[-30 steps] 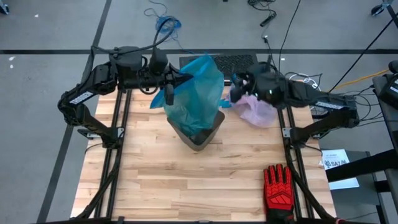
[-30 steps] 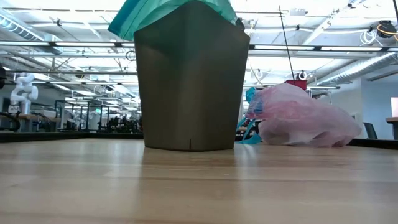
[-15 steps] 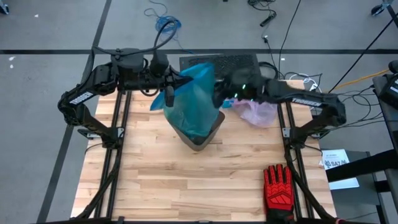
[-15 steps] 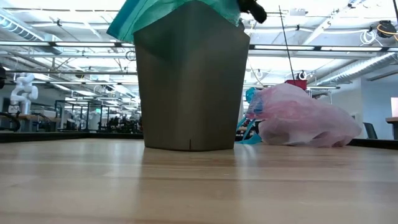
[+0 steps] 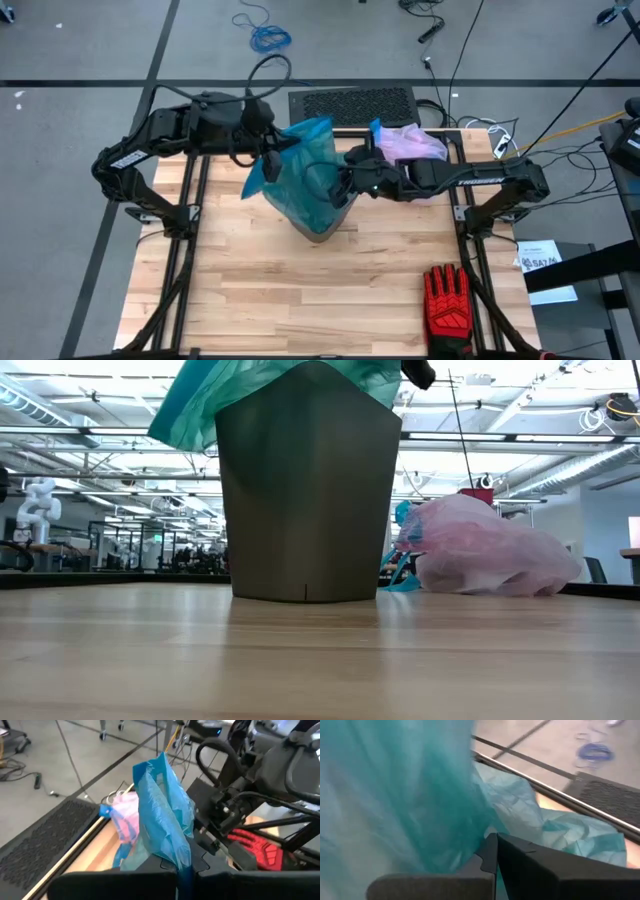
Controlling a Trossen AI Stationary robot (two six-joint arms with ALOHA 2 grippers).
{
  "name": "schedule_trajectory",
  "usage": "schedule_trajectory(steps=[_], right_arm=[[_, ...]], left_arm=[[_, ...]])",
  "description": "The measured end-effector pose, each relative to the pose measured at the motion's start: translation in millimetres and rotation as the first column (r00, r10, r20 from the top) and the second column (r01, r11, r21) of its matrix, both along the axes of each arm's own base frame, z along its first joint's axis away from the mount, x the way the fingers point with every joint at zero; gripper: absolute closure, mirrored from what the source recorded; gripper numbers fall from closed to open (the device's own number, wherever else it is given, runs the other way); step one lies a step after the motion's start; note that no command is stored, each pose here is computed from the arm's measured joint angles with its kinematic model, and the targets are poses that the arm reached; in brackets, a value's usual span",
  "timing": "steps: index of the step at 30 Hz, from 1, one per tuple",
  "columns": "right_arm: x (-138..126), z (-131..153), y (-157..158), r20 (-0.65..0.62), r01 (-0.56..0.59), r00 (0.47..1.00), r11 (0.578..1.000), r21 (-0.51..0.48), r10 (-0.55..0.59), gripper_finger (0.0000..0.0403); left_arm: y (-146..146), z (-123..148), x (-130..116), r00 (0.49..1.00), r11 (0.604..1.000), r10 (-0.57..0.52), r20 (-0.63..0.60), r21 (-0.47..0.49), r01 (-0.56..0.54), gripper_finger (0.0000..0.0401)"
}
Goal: Place trash/remove bag and relplace
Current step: Insert a new trash bag into the bin
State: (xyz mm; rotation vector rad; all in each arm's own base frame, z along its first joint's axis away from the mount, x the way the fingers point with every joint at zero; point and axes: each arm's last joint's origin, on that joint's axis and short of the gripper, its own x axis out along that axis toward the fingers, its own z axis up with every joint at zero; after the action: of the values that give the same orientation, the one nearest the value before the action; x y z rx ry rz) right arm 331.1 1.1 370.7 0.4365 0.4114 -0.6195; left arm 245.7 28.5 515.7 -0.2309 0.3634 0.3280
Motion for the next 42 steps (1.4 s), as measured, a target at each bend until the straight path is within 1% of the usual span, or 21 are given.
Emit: schedule_trajectory(steps=[3, 5, 7, 9, 11, 13, 16, 18, 20, 22, 24, 25, 27, 29, 31, 32, 33, 35, 37, 40, 42], right_arm=[[3.4, -10.2, -2.3, -0.062, 0.035, 0.997, 0.999, -0.018, -0.036, 0.0402], [8.9, -14.6, -7.8, -0.072, 0.034, 0.997, 0.999, -0.027, -0.036, 0.0403], [11.6, -12.8, -15.0, -0.055, 0.003, 0.998, 1.0, -0.026, -0.005, 0.0403], [8.9, -3.7, -21.5, -0.041, -0.052, 0.998, 0.999, -0.017, 0.051, 0.0401], [1.4, 8.7, -26.1, -0.074, -0.103, 0.992, 0.994, -0.019, 0.102, 0.039], [-9.0, 24.2, -28.4, -0.139, -0.138, 0.982, 0.989, -0.044, 0.131, 0.0368], [-23.7, 50.3, -28.6, -0.211, -0.188, 0.963, 0.978, -0.091, 0.165, 0.0319], [-32.7, 69.9, -27.7, -0.2, -0.227, 0.958, 0.97, -0.086, 0.207, 0.0282], [-38.4, 86.0, -25.3, -0.141, -0.281, 0.952, 0.958, -0.056, 0.271, 0.0248], [-40.4, 92.1, -21.5, -0.105, -0.332, 0.939, 0.943, -0.029, 0.328, 0.022], [-39.6, 88.2, -17.9, -0.121, -0.342, 0.933, 0.94, -0.003, 0.339, 0.0209], [-37.4, 83.0, -16.2, -0.143, -0.342, 0.93, 0.94, 0.005, 0.339, 0.0211], [-31.0, 66.7, -13.4, -0.185, -0.335, 0.925, 0.942, 0.019, 0.333, 0.0237], [-22.2, 46.2, -9.0, -0.2, -0.317, 0.927, 0.948, 0.032, 0.317, 0.029], [-14.2, 22.1, -6.4, -0.217, -0.297, 0.928, 0.953, 0.056, 0.302, 0.036], [-10.2, 8.9, -5.9, -0.218, -0.288, 0.93, 0.955, 0.067, 0.295, 0.0381], [-5.5, -3.1, -5.3, -0.195, -0.283, 0.936, 0.955, 0.083, 0.294, 0.0388], [0.8, -25.9, -4.4, -0.145, -0.285, 0.941, 0.946, 0.154, 0.307, 0.0394], [3.8, -39.8, -4.6, -0.106, -0.271, 0.949, 0.94, 0.207, 0.297, 0.04], [3.4, -42.7, -4.1, -0.091, -0.249, 0.956, 0.937, 0.246, 0.278, 0.0402], [2.3, -39.9, -3.0, -0.072, -0.275, 0.95, 0.923, 0.267, 0.304, 0.0402]], left_arm=[[-3.1, -2.5, -1.1, 0.999, 1.0, 0.02, -0.03, 0.013, -0.02, 0.0401], [-4.4, -3.5, -1.6, 0.998, 0.999, 0.034, -0.044, 0.022, -0.033, 0.0401], [-4.9, -3.9, -1.8, 0.998, 0.999, 0.039, -0.048, 0.026, -0.038, 0.0401], [-6.1, -4.0, -1.7, 0.998, 0.999, 0.036, -0.049, 0.027, -0.035, 0.0401], [-7.2, -4.0, -1.7, 0.998, 0.999, 0.033, -0.05, 0.028, -0.032, 0.0401], [-7.4, -3.9, -2.0, 0.998, 0.999, 0.034, -0.05, 0.027, -0.033, 0.0401], [-7.5, -2.6, -5.3, 0.998, 0.999, 0.034, -0.047, 0.027, -0.033, 0.0401], [-7.7, -1.5, -8.3, 0.998, 0.999, 0.038, -0.042, 0.02, -0.038, 0.0401], [-7.7, -1.8, -10.1, 0.998, 0.999, 0.046, -0.047, 0.013, -0.046, 0.0401], [-7.7, -0.9, -11.9, 0.998, 0.999, 0.049, -0.043, 0.012, -0.049, 0.0401], [-7.6, -0.2, -12.8, 0.998, 0.998, 0.054, -0.039, 0.013, -0.053, 0.0401], [-7.6, -0.1, -13.2, 0.998, 0.998, 0.056, -0.038, 0.012, -0.055, 0.0401], [-7.5, 0.4, -14.1, 0.997, 0.998, 0.063, -0.035, 0.015, -0.062, 0.0401], [-7.3, 0.7, -14.2, 0.997, 0.998, 0.068, -0.033, 0.017, -0.068, 0.0401], [-7.3, 0.7, -14.2, 0.997, 0.997, 0.069, -0.032, 0.017, -0.069, 0.0401], [-7.3, 0.6, -14.2, 0.997, 0.997, 0.069, -0.033, 0.017, -0.069, 0.0401], [-7.3, 0.5, -14.0, 0.997, 0.997, 0.069, -0.034, 0.017, -0.069, 0.0401], [-7.2, -0.7, -12.6, 0.997, 0.998, 0.069, -0.041, 0.016, -0.068, 0.0401], [-7.2, -2.3, -10.7, 0.996, 0.998, 0.069, -0.051, 0.016, -0.068, 0.0401], [-6.9, -3.4, -8.0, 0.996, 0.997, 0.077, -0.049, 0.001, -0.077, 0.0401], [-6.9, -3.2, -8.0, 0.996, 0.997, 0.079, -0.046, -0.004, -0.079, 0.0401]])
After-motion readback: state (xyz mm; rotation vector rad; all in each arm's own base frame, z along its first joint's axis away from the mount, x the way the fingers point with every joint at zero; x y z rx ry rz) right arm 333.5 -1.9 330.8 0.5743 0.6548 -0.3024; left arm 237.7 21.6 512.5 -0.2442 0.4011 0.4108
